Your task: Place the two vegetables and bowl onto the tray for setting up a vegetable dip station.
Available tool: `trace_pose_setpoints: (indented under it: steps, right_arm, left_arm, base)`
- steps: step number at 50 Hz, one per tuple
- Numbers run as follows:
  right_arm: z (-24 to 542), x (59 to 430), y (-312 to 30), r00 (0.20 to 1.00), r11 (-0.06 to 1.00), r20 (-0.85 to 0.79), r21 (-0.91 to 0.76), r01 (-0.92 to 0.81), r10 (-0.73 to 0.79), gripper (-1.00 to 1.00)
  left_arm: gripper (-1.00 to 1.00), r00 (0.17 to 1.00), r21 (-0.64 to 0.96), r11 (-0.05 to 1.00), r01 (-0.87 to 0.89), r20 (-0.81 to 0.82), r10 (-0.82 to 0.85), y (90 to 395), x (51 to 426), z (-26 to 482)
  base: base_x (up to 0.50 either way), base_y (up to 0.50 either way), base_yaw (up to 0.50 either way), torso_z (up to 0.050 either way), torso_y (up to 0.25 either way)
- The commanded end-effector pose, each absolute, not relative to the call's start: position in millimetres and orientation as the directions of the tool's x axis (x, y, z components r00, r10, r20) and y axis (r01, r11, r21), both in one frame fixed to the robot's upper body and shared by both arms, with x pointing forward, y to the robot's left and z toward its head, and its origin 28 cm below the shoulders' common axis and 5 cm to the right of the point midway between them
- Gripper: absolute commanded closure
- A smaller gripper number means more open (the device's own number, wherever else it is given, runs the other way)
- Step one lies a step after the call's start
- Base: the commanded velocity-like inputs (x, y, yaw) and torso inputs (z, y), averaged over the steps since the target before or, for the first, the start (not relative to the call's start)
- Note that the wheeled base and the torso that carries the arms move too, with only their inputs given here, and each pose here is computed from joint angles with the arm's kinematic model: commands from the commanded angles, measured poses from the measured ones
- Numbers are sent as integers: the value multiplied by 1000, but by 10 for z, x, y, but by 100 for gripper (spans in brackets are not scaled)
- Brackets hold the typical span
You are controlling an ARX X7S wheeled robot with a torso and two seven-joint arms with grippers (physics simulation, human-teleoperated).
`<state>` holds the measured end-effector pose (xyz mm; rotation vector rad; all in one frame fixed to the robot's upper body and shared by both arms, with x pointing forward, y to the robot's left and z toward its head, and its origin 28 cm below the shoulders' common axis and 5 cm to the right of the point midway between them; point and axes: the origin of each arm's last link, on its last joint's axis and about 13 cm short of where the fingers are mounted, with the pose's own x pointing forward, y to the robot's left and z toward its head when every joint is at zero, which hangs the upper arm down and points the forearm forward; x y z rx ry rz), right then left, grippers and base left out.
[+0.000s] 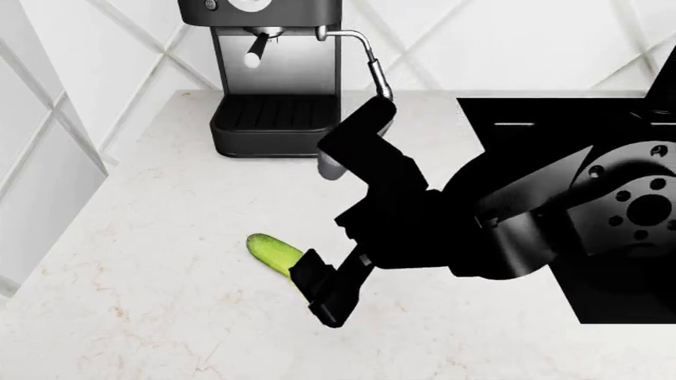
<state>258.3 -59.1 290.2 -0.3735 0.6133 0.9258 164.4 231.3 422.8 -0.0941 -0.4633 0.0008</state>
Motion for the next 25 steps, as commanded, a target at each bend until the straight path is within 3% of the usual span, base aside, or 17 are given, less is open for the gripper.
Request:
trace_pose_setpoints:
  steps: [1, 25]
  right_arm:
    - [2839, 2602, -549, 434, 544, -653, -40, -838, 621, -100]
    - [2691, 2675, -465, 420, 529, -681, -56, -847, 600, -100]
  left_arm:
    - [-100, 895, -91, 996, 20, 446, 23, 2313, 1643, 4230]
    - [-100, 893, -90, 996, 21, 449, 22, 2312, 1640, 4233]
  base:
    - [0, 0, 0, 0, 0]
    - [0, 0, 0, 0, 0]
